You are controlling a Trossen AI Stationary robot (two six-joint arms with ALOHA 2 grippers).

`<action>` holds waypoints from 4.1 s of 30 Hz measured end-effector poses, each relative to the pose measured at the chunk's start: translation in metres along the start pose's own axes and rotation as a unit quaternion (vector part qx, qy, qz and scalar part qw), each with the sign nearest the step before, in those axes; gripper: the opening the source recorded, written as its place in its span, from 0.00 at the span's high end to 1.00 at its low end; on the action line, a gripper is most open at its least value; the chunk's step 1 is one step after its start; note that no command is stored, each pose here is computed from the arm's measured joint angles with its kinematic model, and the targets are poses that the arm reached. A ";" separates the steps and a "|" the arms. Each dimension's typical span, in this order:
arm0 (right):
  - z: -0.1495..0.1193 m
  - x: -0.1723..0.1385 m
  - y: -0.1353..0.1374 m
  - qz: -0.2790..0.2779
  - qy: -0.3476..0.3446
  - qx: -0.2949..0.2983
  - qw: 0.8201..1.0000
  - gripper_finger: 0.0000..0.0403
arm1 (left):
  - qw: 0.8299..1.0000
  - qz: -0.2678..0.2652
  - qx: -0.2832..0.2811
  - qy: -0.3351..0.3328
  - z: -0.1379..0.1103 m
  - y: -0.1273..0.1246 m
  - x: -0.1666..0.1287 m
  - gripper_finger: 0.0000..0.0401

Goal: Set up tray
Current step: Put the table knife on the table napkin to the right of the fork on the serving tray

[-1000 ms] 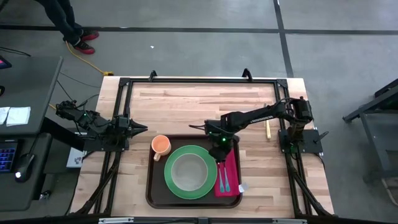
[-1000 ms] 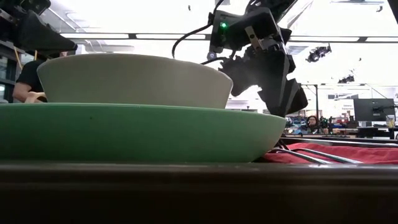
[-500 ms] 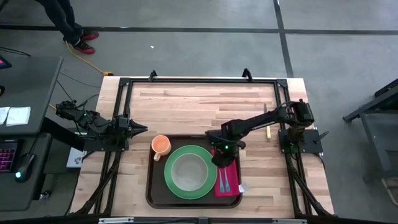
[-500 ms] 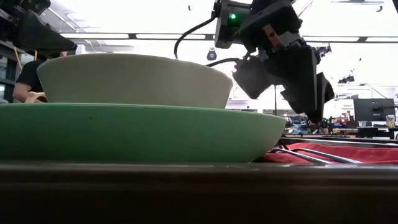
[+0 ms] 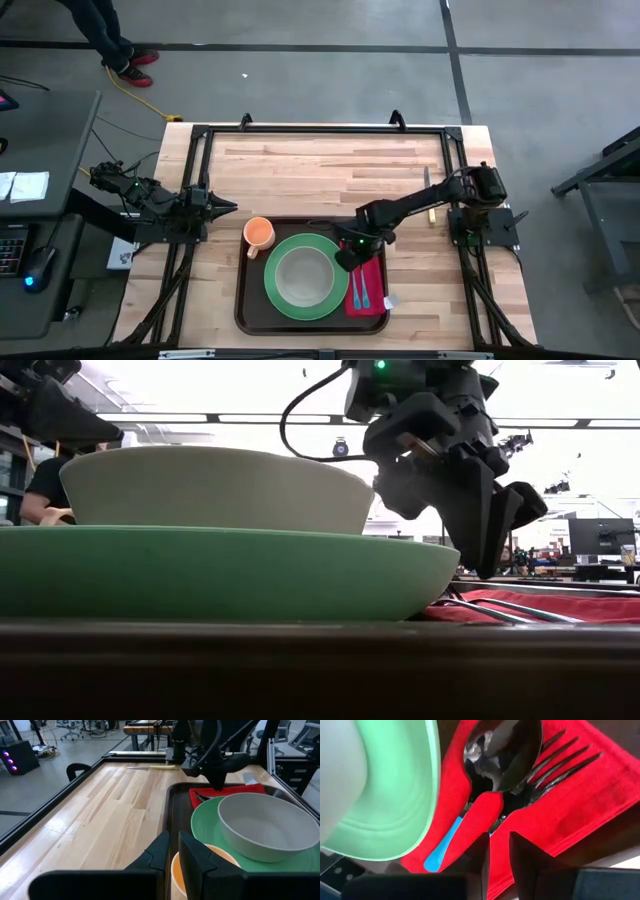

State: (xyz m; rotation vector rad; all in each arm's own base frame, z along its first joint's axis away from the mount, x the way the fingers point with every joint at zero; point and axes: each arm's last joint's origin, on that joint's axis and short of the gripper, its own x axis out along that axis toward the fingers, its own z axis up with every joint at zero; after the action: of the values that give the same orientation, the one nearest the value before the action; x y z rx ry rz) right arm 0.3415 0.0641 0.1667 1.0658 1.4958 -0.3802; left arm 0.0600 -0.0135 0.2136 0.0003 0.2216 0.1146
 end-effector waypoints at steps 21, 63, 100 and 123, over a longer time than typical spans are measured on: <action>-0.018 0.009 0.008 -0.024 -0.041 0.047 0.998 0.87 | 1.000 0.000 0.000 0.000 0.000 0.000 0.000 0.83; -0.028 0.014 0.014 -0.035 -0.087 0.016 0.995 0.73 | 1.000 0.000 -0.001 0.000 0.000 0.000 0.000 0.83; -0.016 0.027 0.002 -0.022 -0.025 0.029 0.999 0.73 | 1.000 0.000 -0.014 -0.001 0.000 0.000 0.000 0.83; -0.045 -0.041 -0.016 -0.062 -0.050 0.044 0.996 0.73 | 1.000 0.000 -0.014 -0.001 0.000 0.000 0.000 0.83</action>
State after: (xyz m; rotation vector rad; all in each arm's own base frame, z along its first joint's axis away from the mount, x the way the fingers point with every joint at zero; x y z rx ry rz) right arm 0.2960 0.0732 0.2102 1.0102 1.4698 -0.5827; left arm 0.0600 -0.0135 0.2137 -0.0268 0.2188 0.1174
